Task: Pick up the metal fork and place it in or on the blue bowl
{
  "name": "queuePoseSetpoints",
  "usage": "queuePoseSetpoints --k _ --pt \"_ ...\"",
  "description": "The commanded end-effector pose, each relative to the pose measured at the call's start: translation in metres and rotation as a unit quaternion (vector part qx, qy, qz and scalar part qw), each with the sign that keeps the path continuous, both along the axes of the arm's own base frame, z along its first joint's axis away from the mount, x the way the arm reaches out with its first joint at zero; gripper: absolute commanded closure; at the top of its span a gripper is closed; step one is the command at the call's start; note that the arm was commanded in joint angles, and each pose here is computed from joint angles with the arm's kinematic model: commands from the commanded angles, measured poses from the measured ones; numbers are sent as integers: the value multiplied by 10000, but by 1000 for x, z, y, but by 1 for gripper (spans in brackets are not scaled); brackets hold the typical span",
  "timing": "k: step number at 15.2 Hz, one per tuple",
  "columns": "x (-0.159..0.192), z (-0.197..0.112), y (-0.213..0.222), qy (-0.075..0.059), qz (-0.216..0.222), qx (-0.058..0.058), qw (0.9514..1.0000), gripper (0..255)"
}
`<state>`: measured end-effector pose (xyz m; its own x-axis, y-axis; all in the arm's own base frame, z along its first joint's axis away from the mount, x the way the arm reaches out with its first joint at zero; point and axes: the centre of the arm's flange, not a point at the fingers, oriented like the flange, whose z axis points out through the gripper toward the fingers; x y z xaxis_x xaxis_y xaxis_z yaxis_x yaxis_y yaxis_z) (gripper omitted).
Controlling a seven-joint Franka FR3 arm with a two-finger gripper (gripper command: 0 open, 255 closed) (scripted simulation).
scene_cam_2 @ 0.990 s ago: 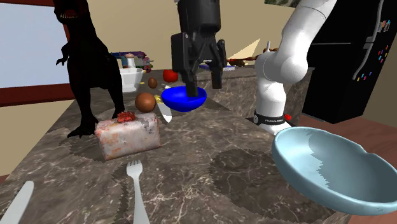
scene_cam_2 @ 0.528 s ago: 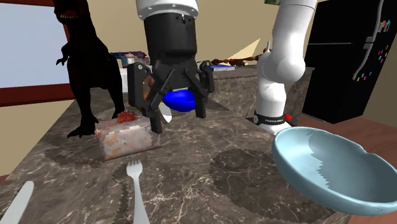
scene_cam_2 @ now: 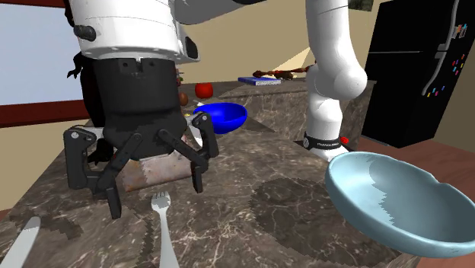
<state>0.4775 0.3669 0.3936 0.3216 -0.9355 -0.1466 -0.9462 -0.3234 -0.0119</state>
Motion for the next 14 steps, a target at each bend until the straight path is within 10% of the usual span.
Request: queuePoseSetpoints --k 1,14 --pt "2 -13 4 -1 -79 -7 10000 0" --pt "1 -42 8 -1 -79 -7 10000 0"
